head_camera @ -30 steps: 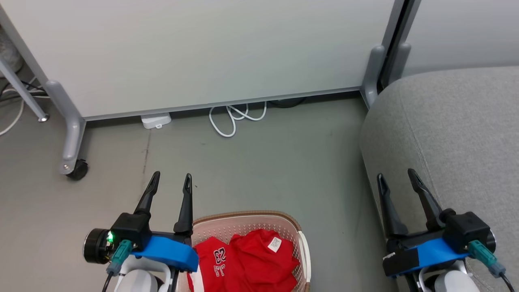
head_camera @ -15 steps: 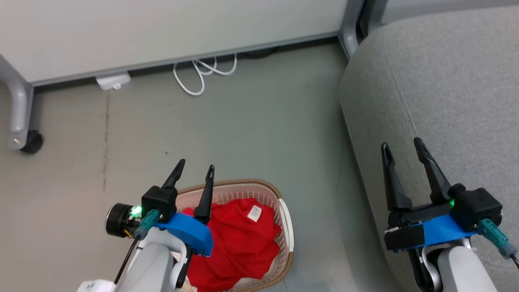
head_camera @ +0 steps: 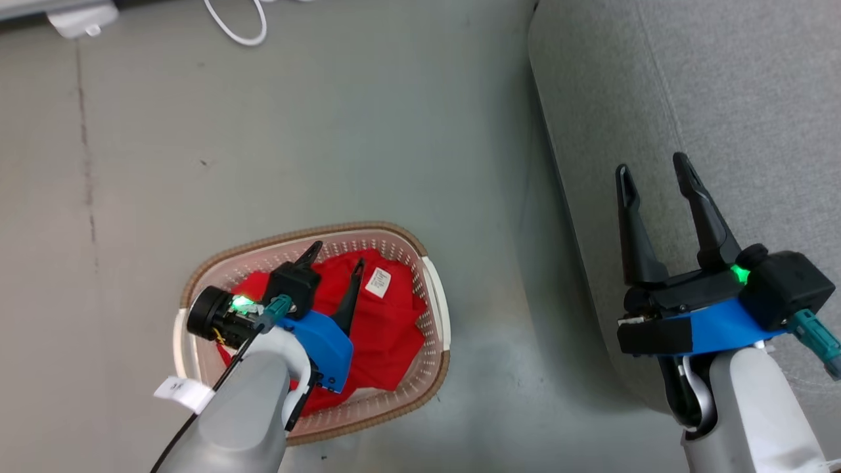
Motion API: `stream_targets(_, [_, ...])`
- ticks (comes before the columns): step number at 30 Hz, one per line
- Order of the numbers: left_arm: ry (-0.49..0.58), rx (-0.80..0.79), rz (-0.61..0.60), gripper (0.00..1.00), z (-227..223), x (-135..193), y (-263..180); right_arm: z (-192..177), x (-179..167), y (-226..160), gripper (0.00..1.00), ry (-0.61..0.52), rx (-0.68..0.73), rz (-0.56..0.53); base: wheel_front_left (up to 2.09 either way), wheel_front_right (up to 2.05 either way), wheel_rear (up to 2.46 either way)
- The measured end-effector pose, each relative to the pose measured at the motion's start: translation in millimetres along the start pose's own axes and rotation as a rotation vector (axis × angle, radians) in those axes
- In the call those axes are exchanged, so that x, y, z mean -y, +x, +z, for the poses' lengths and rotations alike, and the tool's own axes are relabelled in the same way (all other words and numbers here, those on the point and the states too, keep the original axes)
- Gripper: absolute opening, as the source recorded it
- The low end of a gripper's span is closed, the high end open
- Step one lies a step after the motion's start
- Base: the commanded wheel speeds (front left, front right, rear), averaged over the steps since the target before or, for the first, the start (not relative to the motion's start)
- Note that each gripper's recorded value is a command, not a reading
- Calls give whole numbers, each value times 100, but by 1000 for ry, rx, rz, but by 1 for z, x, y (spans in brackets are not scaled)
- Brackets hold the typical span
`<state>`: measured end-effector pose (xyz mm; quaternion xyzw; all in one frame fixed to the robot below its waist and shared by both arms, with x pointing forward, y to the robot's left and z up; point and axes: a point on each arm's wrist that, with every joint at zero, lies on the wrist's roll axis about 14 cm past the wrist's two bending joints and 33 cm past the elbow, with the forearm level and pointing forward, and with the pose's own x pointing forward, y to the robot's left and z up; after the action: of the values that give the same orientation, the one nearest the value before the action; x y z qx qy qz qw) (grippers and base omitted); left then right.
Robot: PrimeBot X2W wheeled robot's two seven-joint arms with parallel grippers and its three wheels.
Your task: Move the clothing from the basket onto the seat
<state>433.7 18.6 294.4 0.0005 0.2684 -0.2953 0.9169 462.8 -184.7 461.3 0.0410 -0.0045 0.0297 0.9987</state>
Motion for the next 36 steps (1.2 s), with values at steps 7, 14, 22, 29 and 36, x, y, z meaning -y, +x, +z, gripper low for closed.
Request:
stream_targets(7, [76, -214, -115, 100, -66, 12, 18, -30, 10, 13, 100, -20, -56, -15, 0, 0, 0])
stream_targets(14, [134, -434, -172, 100, -124, 10, 16, -54, 12, 25, 100, -41, -95, -8, 0, 0, 0])
stream_targets(22, [236, -613, -261, 100, -174, 10, 10, -78, 11, 38, 100, -51, -119, 10, 0, 0, 0])
stream_targets(29, [383, -658, -324, 100, -191, -7, 22, -100, 16, 41, 100, -69, -155, 13, 0, 0, 0])
stream_targets(36, [471, -683, -366, 100, -208, -13, 37, -123, 24, 41, 100, -87, -194, 4, 0, 0, 0])
